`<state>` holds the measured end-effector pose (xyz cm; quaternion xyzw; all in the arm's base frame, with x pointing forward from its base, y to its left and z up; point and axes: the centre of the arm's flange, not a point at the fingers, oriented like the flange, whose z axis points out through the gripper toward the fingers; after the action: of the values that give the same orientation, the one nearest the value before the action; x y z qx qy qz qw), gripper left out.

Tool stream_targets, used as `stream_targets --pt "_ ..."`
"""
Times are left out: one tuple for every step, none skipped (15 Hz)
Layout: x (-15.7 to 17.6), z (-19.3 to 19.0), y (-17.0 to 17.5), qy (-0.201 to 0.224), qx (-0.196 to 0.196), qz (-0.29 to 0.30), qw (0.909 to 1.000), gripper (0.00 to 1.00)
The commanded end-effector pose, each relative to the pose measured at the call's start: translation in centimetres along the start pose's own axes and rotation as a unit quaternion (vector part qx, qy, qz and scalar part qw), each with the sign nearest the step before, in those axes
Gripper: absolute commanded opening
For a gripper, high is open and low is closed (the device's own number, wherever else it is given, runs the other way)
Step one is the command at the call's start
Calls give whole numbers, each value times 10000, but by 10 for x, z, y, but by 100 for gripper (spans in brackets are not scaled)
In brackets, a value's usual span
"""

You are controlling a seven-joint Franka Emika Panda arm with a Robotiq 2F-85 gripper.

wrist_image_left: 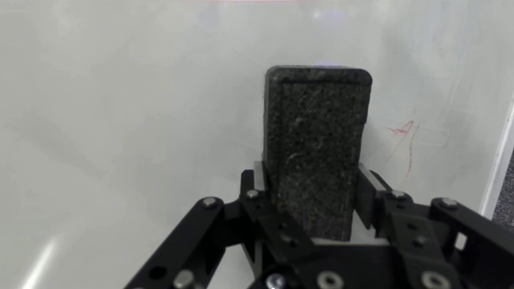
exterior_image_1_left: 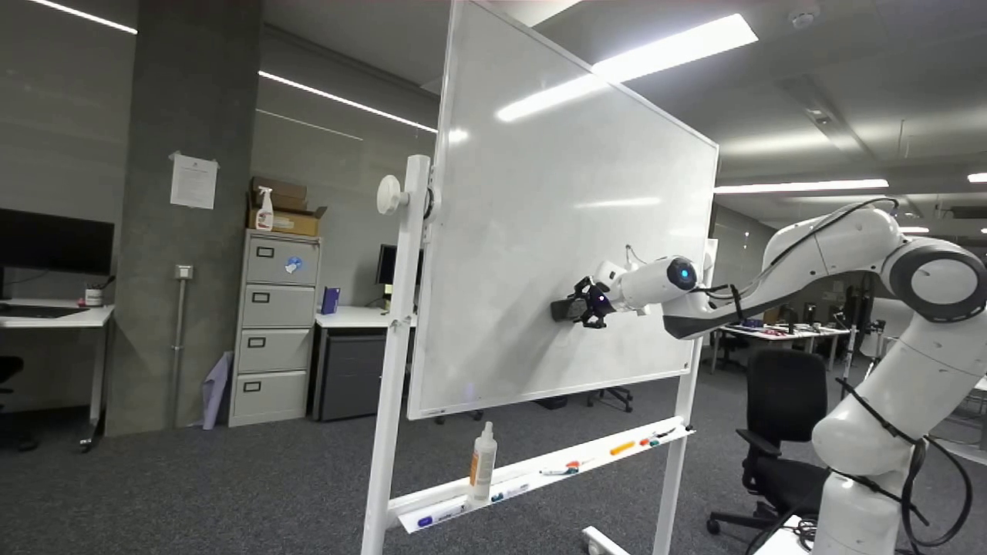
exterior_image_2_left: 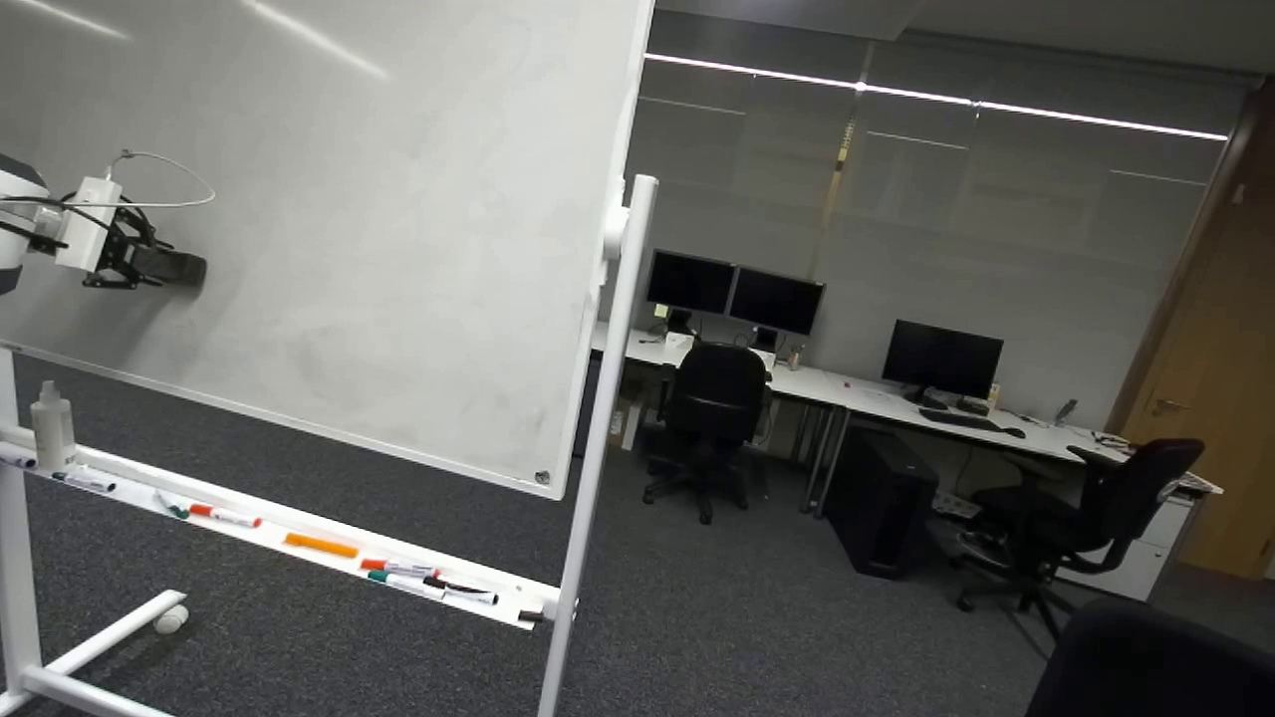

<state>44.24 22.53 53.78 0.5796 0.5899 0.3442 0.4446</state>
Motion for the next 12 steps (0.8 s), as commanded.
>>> stream_targets --pt "11 23 -17 119 125 -73 9998 30" --pt "10 26 -22 91 179 -114 9997 30" --pt "9 28 -26 82 192 -171 9996 30" --pt "7 30 -28 76 181 -263 9995 30" --pt "4 33 -30 81 70 -375 9992 30" --pt "2 36 -32 72 -28 -515 9986 30" --pt "1 42 -36 75 -119 -634 9979 30" --pt "2 46 -39 82 -200 -739 9970 30" --pt "2 51 -43 108 -251 -824 9962 30" --pt "2 57 -47 140 -293 -907 9953 30" --pt "2 60 -51 155 -344 -1000 9943 30" --pt "1 64 -55 185 -374 -1065 9934 30"
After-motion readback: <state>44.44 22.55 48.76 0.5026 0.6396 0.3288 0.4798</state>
